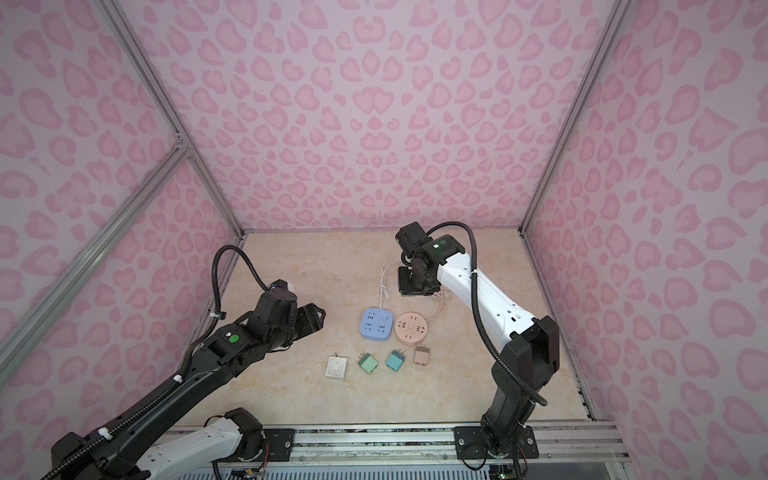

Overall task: Insert the plug
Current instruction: 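Carry the green adapter with the right gripper above the pink round strip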

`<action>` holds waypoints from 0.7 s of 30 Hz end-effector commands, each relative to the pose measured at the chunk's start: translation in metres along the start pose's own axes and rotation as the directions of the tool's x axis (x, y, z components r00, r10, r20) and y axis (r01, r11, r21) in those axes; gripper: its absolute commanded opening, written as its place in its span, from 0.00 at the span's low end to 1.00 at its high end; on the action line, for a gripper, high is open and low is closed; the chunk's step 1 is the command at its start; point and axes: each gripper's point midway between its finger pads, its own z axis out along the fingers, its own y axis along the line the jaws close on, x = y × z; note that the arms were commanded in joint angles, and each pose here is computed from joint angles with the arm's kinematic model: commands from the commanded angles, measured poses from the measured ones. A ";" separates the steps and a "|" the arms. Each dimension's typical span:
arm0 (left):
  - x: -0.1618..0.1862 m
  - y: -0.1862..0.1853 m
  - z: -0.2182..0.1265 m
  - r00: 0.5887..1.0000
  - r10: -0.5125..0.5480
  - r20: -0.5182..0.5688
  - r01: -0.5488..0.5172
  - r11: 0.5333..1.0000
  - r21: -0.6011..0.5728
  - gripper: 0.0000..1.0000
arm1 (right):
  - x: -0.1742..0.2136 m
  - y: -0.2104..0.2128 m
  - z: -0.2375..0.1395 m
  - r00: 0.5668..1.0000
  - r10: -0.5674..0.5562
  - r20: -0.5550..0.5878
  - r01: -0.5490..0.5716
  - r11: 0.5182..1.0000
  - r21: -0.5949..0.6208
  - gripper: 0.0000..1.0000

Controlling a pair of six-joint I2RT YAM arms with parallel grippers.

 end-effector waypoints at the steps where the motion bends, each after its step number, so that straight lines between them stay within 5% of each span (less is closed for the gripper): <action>1: -0.009 -0.002 0.000 0.999 0.001 0.043 -0.001 1.000 -0.003 0.71 | 0.006 0.000 0.010 0.998 0.011 -0.054 -0.011 1.000 0.009 0.00; 21: 0.004 -0.001 0.009 0.999 -0.031 0.010 0.031 0.999 0.007 0.70 | 0.024 -0.038 0.050 0.978 0.164 -0.127 -0.131 0.963 0.234 0.00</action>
